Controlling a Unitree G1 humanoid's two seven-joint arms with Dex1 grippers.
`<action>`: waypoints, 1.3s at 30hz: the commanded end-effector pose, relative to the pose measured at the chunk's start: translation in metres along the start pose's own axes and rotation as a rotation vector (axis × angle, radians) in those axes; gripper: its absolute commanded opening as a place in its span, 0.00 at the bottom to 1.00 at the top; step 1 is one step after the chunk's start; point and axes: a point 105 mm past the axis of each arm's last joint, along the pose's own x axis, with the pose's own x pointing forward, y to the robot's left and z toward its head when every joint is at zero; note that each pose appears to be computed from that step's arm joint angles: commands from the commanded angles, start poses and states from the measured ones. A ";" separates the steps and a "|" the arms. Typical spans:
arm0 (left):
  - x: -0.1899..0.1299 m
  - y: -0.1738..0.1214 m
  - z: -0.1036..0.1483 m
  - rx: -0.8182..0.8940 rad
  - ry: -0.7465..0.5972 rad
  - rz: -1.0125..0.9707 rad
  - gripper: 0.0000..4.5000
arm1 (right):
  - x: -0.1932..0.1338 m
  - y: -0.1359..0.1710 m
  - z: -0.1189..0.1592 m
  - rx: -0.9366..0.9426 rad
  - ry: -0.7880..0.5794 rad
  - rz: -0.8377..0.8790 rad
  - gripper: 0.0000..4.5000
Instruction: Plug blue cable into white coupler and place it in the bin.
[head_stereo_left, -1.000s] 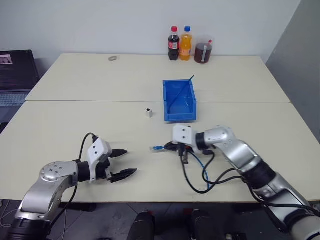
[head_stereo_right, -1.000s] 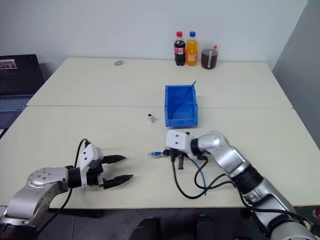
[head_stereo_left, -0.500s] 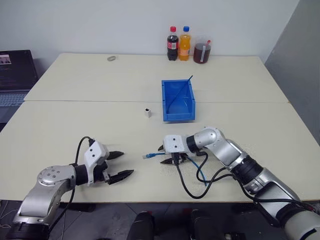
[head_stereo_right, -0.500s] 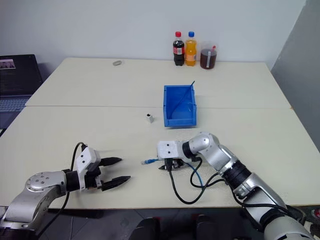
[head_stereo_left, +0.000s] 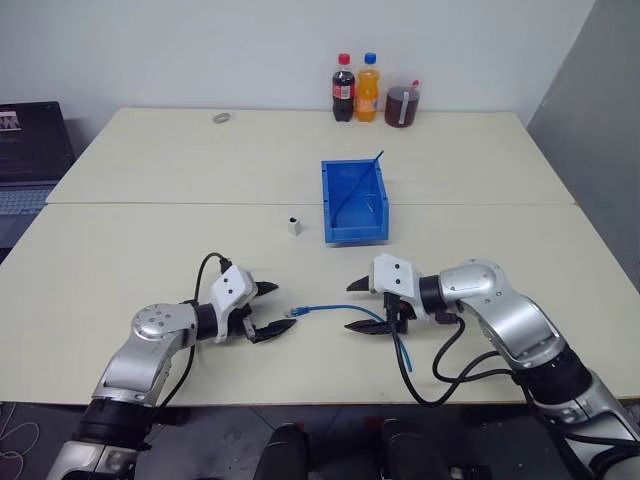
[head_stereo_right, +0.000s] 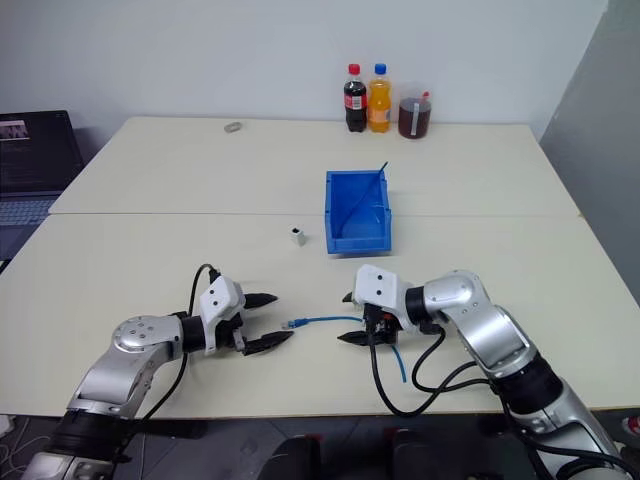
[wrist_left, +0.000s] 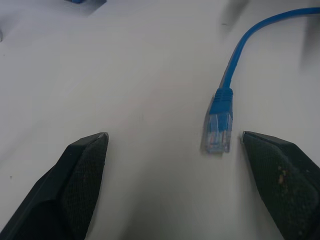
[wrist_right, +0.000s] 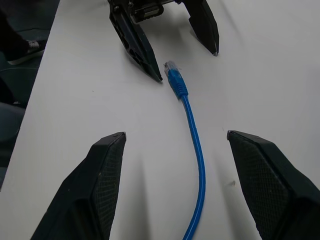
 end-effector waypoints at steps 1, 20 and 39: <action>0.008 -0.007 -0.005 0.018 0.021 -0.066 0.92 | -0.008 -0.001 0.012 -0.017 -0.035 -0.046 0.79; 0.013 -0.028 -0.019 0.077 0.065 -0.159 0.05 | -0.015 -0.021 0.017 -0.009 -0.064 -0.185 0.79; 0.012 -0.028 0.082 0.001 -0.365 -0.024 0.05 | -0.040 0.018 0.017 0.495 -0.334 -0.168 0.79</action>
